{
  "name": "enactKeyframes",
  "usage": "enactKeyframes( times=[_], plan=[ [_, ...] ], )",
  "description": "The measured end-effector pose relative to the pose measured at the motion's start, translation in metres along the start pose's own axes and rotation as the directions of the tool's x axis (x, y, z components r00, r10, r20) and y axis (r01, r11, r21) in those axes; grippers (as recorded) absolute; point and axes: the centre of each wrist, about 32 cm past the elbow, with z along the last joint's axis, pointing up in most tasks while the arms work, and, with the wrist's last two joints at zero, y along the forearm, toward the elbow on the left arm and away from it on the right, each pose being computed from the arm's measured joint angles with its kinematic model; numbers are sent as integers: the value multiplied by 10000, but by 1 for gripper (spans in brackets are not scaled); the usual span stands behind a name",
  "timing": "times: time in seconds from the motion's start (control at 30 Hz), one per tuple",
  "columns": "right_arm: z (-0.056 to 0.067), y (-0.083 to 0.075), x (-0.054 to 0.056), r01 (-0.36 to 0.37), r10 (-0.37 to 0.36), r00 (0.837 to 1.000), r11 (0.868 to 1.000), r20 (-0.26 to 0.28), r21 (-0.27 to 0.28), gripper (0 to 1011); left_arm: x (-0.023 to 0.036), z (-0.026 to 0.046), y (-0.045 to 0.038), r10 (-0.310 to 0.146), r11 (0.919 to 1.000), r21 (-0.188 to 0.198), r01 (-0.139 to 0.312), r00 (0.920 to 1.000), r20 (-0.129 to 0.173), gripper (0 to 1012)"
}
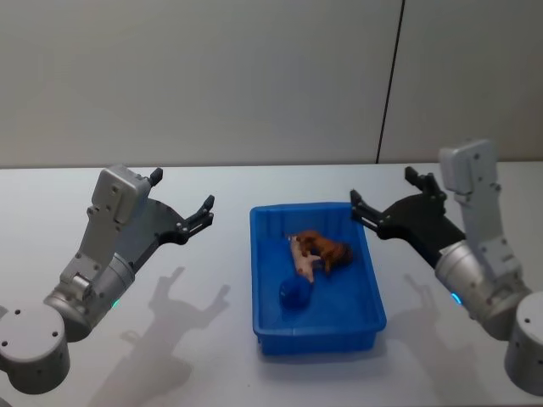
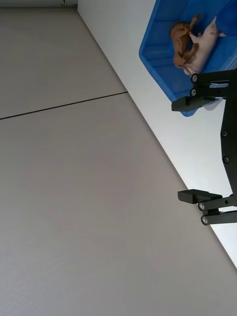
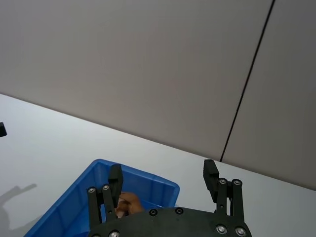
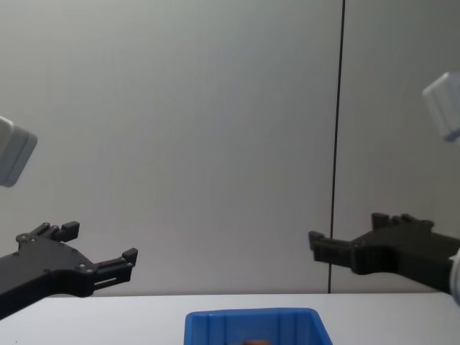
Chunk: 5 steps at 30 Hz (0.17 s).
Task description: Pick up the two dolls from the table and place them into the box.
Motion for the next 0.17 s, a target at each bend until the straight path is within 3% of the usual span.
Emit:
enactKeyframes(
  times=[0.17],
  plan=[
    [4,-74,22,339,-339,9994,9994,22,111,1001,0,0,0,0,10000,0,0,10000,-1,1001]
  ],
)
